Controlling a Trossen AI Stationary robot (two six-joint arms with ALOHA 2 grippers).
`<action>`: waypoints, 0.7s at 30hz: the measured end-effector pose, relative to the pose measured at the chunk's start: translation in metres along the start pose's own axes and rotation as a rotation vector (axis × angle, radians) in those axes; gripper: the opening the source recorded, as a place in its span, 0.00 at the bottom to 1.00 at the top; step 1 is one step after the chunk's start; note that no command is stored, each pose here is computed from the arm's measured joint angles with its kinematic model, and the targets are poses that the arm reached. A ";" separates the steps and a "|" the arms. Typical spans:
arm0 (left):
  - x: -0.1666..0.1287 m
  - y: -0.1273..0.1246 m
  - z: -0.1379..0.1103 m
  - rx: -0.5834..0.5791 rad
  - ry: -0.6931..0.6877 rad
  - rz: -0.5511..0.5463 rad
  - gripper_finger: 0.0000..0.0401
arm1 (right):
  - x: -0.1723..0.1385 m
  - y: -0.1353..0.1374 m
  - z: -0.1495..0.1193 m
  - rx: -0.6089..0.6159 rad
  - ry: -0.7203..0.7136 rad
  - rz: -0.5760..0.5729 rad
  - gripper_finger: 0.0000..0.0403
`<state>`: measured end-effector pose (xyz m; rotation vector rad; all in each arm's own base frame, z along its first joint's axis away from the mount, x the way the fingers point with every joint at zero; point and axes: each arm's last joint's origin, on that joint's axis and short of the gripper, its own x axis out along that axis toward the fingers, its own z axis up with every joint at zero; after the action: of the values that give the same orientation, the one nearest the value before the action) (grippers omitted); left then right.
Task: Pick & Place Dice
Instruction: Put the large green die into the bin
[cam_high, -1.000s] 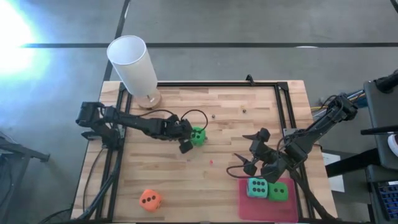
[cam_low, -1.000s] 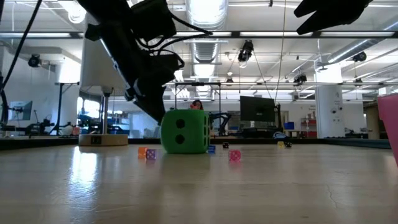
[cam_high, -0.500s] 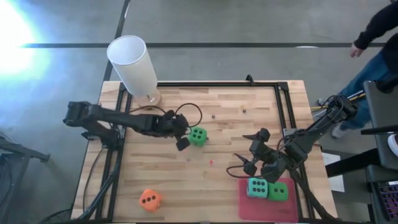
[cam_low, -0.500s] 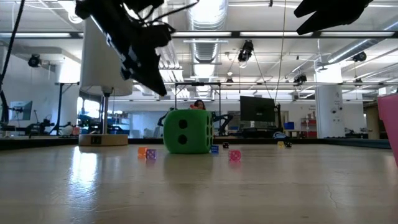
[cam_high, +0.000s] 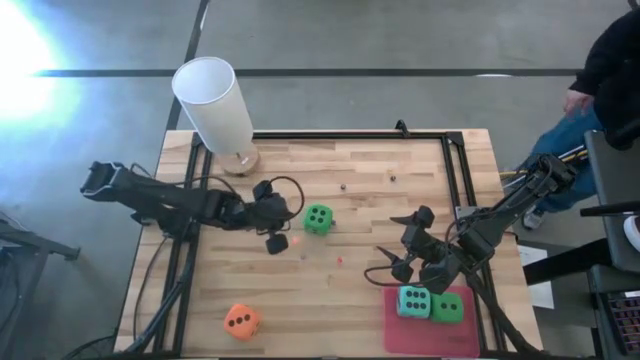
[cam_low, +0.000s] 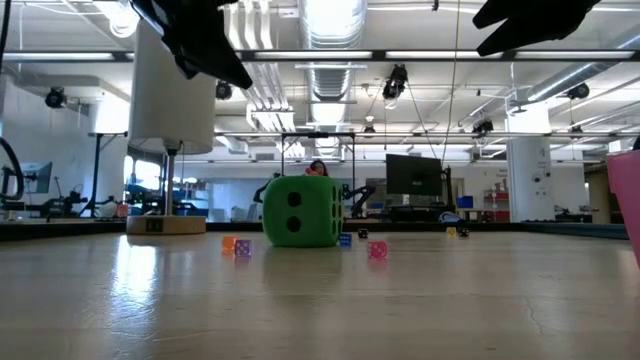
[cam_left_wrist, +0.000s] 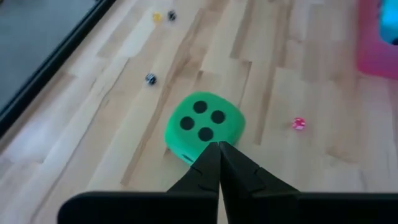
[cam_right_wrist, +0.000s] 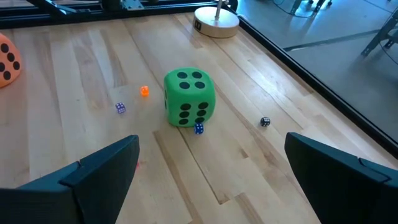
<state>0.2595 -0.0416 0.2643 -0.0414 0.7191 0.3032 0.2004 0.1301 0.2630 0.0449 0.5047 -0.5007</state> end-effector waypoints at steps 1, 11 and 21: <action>-0.002 -0.002 0.000 0.009 -0.006 -0.008 0.01 | 0.000 0.000 0.000 0.000 0.000 0.000 0.99; -0.003 -0.007 -0.001 0.018 0.023 -0.124 0.07 | 0.000 0.000 0.000 0.001 -0.001 0.000 0.99; -0.003 -0.007 -0.001 0.017 0.021 -0.124 0.09 | 0.004 -0.001 0.001 -0.009 0.015 0.001 0.99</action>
<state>0.2585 -0.0494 0.2651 -0.0733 0.7367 0.1779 0.2032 0.1272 0.2626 0.0406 0.5213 -0.4976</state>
